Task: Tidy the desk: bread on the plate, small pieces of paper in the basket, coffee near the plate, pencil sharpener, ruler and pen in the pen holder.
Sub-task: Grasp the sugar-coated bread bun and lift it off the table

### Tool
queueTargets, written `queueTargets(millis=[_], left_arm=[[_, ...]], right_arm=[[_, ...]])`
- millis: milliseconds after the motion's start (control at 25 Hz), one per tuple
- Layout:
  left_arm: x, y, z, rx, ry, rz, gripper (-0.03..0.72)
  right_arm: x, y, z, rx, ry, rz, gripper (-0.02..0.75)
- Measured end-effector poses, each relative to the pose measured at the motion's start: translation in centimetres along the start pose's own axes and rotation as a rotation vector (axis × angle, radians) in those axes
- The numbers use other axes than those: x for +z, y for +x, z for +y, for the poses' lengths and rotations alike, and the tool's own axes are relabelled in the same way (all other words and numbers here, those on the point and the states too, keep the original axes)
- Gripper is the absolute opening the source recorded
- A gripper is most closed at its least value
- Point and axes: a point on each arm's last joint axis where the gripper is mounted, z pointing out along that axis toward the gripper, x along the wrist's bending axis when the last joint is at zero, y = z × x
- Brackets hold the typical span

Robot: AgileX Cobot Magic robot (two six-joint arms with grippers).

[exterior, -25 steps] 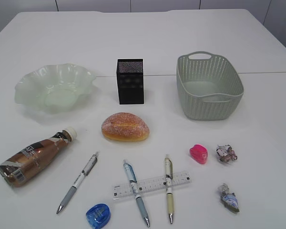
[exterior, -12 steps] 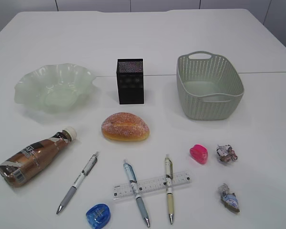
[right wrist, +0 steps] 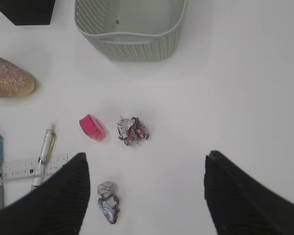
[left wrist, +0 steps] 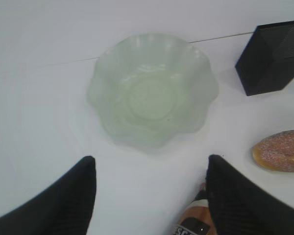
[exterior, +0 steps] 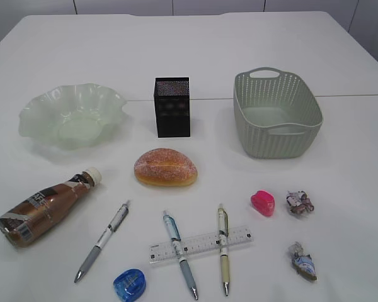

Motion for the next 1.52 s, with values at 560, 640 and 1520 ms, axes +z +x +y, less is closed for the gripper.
queueTargets(millis=[560,640,1520], left_arm=[[13.5,-8.2,5.9,0.408,0.242,-0.373,0.513],[14.5,-9.5,5.4,0.471,0.261,-0.402,0.513],[23.9,-15.4,-2.6,0.865,0.414,-0.650,0.561]], right_arm=[[1.7,-0.4,0.1,-0.050,0.065,-0.018,0.533],[1.8,-0.7,0.0,-0.078,0.073,-0.045,0.533],[2.1,-1.0,0.0,-0.115,0.086,-0.078,0.533]])
